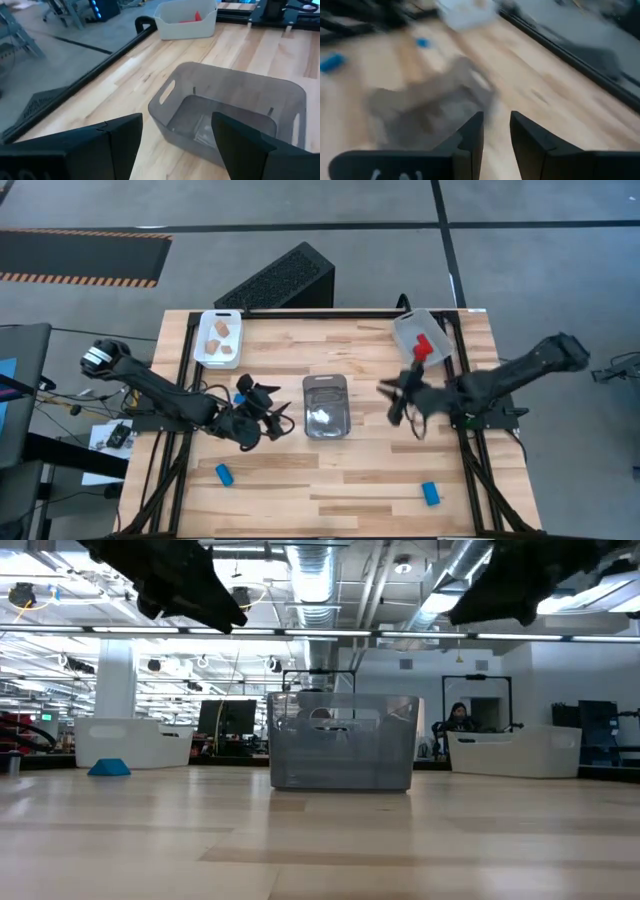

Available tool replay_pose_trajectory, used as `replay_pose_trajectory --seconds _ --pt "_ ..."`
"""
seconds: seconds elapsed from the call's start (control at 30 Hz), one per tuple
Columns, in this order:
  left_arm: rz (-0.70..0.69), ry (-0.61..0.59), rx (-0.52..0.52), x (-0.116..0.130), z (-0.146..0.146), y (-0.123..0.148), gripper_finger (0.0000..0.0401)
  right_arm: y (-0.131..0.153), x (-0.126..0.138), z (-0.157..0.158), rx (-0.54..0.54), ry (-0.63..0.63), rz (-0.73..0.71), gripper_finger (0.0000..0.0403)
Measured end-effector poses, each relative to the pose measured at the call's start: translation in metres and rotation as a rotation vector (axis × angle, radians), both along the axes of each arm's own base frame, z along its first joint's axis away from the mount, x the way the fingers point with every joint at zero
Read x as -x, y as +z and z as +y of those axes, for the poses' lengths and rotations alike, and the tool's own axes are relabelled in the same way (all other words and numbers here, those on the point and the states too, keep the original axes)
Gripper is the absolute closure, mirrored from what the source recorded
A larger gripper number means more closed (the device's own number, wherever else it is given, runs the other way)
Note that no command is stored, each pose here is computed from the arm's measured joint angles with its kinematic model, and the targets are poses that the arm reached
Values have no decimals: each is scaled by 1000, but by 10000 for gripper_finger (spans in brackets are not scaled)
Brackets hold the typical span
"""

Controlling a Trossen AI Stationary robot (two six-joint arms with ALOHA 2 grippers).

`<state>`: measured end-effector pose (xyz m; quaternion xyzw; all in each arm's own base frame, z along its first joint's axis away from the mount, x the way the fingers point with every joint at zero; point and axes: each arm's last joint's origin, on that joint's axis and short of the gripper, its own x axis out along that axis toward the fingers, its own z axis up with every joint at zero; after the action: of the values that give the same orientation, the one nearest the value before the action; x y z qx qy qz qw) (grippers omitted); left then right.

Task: Sort & place blocks by color
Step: Put the top left blue block into the black bin

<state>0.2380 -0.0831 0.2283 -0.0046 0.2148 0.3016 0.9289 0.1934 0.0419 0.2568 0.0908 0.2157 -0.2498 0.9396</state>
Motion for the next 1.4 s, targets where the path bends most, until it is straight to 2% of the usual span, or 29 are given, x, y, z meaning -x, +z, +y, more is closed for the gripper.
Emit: replay_pose_trajectory --seconds 0.23,0.37,0.5,0.7,0.83,1.0,1.2,1.4 --pt "4 -23 100 2 -2 -3 173 -34 -16 53 98 367 -220 285" --pt "8 -51 149 3 -7 -5 173 -39 -27 69 184 487 -276 285" --pt "-2 -73 178 6 -15 -6 173 -44 -36 75 223 523 -324 285" --pt "-23 -103 193 12 -29 -5 173 -56 -44 82 207 591 -332 285" --pt "-43 -68 194 21 -36 -7 173 -61 -50 86 188 623 -374 285" --pt "-13 -5 249 33 -38 -15 173 -64 -64 92 191 621 -360 285" --pt "167 102 360 55 -32 -28 173 -71 -86 97 202 605 -321 285" --pt "542 418 379 91 -5 -35 173 -67 -97 101 205 601 -310 281"
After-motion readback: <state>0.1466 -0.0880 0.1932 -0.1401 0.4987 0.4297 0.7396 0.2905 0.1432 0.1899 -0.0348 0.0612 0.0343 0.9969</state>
